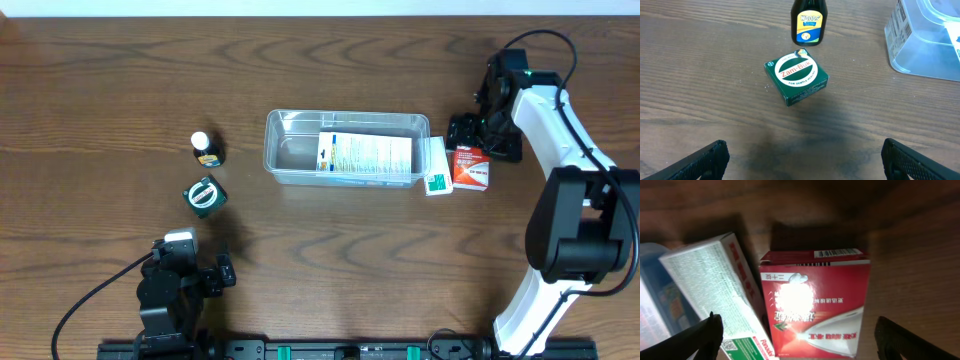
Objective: Pack container
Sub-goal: 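Grasp the red-and-white medicine box with the right gripper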
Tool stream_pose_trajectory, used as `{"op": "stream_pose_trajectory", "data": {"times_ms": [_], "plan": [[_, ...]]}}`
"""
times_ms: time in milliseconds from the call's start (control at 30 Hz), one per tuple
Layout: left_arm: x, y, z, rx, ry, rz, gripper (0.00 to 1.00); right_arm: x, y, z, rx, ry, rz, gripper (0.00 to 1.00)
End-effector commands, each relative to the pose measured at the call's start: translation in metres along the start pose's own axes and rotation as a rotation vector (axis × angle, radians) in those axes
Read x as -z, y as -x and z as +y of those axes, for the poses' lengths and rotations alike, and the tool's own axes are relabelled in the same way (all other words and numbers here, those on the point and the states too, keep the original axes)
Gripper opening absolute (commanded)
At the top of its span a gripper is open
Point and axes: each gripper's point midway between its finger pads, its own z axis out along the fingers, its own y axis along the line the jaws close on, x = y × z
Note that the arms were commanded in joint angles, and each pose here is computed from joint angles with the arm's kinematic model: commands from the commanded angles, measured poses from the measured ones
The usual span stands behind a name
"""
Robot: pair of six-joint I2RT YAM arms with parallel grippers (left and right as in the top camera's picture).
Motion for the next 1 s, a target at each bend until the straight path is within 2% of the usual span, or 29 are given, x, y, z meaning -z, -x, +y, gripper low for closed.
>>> {"op": "stream_pose_trajectory", "data": {"times_ms": [0, 200, 567, 667, 967], "plan": [[0.001, 0.001, -0.001, -0.003, -0.008, -0.004, 0.98, -0.019, -0.007, -0.003, 0.006, -0.007, 0.056, 0.9], [0.001, 0.001, -0.002, -0.003, -0.008, -0.004, 0.98, -0.027, -0.007, -0.015, -0.043, -0.02, 0.078, 0.82], [0.001, 0.001, -0.002, -0.003, -0.008, -0.004, 0.98, -0.047, -0.02, -0.021, -0.05, -0.023, 0.096, 0.8], [0.001, 0.001, -0.002, -0.003, -0.008, -0.004, 0.98, -0.057, -0.024, -0.023, -0.052, -0.022, 0.094, 0.73], [0.001, 0.001, -0.002, -0.003, -0.008, -0.004, 0.98, -0.036, -0.009, -0.019, -0.047, -0.008, 0.017, 0.65]]}}
